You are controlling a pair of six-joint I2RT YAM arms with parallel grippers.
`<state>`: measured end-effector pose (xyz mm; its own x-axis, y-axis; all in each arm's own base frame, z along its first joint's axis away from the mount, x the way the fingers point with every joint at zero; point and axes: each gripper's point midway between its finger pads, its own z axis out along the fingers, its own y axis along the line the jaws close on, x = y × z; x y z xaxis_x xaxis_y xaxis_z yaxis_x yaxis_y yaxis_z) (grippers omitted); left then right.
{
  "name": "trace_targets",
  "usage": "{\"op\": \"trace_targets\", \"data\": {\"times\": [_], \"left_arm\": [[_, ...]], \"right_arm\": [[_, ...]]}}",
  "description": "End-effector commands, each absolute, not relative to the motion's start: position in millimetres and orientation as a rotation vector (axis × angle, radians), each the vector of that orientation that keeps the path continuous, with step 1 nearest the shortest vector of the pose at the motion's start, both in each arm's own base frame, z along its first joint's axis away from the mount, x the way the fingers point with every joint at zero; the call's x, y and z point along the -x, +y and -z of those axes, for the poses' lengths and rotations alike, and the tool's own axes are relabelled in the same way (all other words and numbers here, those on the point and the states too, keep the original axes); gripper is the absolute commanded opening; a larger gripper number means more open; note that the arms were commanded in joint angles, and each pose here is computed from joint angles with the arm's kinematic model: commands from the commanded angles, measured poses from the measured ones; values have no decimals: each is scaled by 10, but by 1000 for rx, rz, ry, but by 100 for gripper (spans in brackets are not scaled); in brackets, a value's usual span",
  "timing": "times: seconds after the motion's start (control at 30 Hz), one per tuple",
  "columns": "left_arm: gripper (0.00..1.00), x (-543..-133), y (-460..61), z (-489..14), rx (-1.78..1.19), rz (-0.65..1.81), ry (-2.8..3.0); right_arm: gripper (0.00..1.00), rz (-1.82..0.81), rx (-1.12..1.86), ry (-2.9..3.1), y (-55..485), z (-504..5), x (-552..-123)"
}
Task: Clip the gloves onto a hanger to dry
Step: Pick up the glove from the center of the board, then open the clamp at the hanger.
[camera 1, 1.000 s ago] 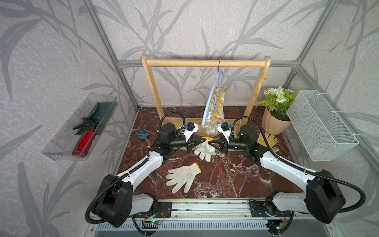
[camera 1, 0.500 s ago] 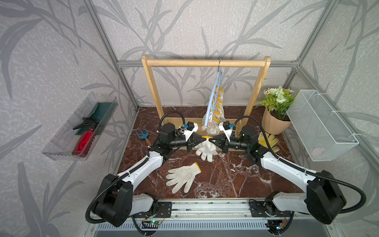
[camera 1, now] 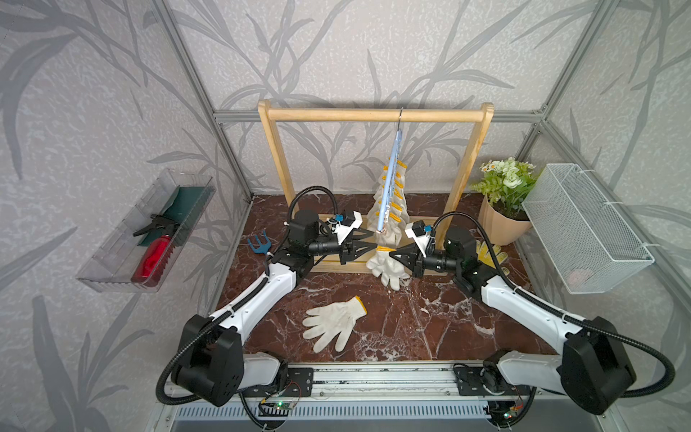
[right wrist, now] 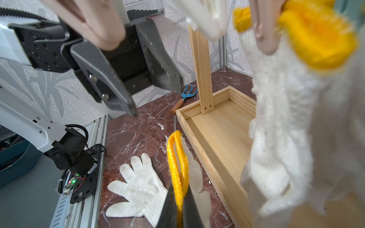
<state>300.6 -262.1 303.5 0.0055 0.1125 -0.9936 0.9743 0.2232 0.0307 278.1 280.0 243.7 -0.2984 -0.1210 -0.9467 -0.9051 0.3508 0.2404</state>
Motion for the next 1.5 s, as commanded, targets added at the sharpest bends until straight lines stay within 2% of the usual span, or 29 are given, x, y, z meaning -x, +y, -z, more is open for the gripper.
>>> {"op": "trace_targets", "data": {"times": [0.0, 0.23, 0.5, 0.73, 1.1, 1.47], "left_arm": [[42, -3077, -2590, -3111, -1173, 932, 1331], [41, -3191, -2662, -3193, -1213, 983, 1307], [38, -3128, -2771, -3298, -1230, 1074, 1261], [38, -2994, -2866, -3397, -1260, 1074, 1217], [43, -3081, -3031, -3428, -1248, 983, 1200], [45, -3128, -3191, -3621, -1187, 930, 1133]], "right_arm": [[0, -1040, 964, 1625, 2791, -2632, -2747], [0, -1038, 962, 1627, 2802, -2622, -2775], [0, -996, 940, 1639, 2774, -2607, -2861], [0, -818, 835, 1700, 2557, -2612, -3053], [0, -631, 647, 1649, 2125, -3058, -3038], [0, -633, 635, 1612, 2073, -3290, -2941]]}}
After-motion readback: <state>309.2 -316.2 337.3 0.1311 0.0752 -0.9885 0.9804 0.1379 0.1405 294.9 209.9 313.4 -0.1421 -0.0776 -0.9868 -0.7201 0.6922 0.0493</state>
